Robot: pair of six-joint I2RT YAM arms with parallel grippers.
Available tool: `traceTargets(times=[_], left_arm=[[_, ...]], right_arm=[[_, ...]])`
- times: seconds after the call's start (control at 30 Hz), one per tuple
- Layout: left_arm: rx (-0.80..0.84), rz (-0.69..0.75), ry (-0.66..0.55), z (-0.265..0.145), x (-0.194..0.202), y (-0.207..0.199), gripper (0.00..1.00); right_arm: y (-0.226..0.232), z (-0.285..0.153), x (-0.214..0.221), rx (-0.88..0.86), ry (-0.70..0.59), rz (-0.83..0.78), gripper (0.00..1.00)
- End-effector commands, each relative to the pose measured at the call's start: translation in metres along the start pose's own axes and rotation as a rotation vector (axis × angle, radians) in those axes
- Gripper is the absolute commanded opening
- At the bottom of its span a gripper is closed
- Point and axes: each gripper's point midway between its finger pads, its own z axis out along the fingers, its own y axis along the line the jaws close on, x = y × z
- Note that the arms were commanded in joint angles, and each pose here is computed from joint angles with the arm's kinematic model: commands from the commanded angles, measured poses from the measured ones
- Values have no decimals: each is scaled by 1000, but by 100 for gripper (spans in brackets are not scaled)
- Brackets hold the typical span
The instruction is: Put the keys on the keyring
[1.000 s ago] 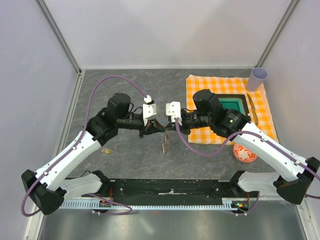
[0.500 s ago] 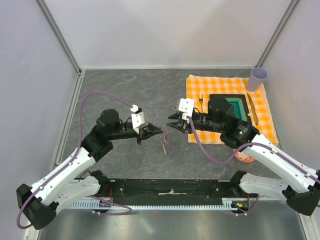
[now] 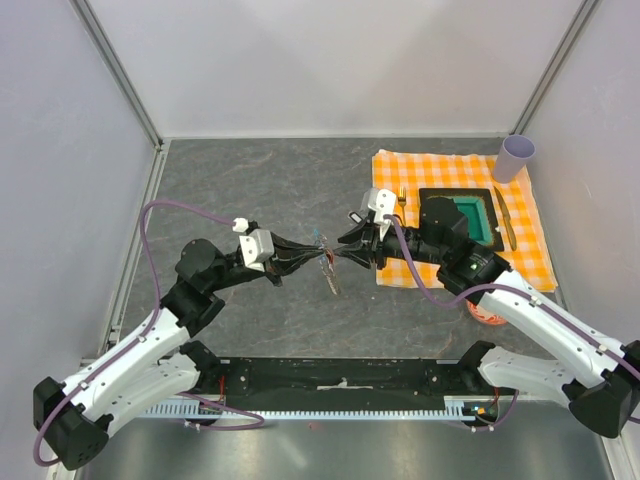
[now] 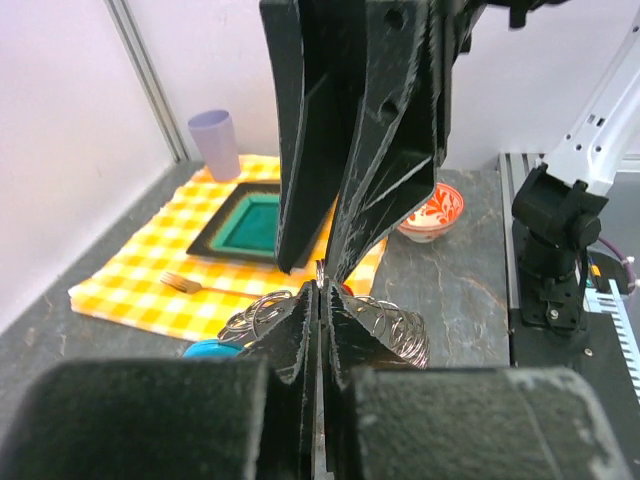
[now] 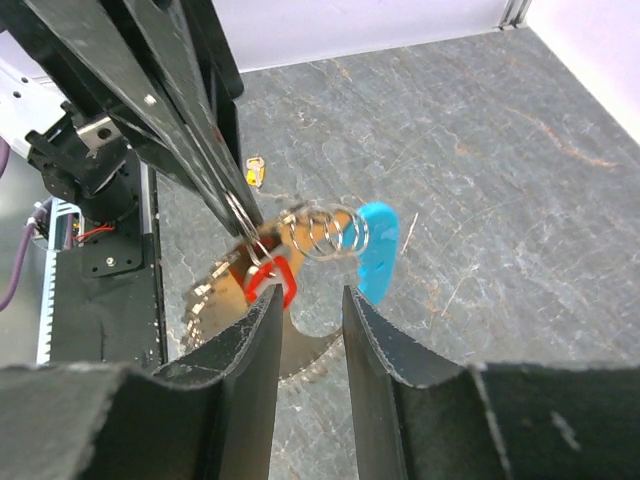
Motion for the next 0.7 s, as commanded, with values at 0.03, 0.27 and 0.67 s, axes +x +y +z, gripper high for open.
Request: traceTargets(times=[0.03, 0.27, 0.67], left_arm=[[-16, 63, -123, 1, -33, 2, 2], [1, 76, -109, 2, -30, 1, 2], [85, 113, -96, 3, -33, -11, 2]], right_arm=[[4, -2, -13, -42, -76, 39, 37], [11, -6, -19, -94, -96, 28, 38], [22, -15, -48, -152, -168, -31, 38]])
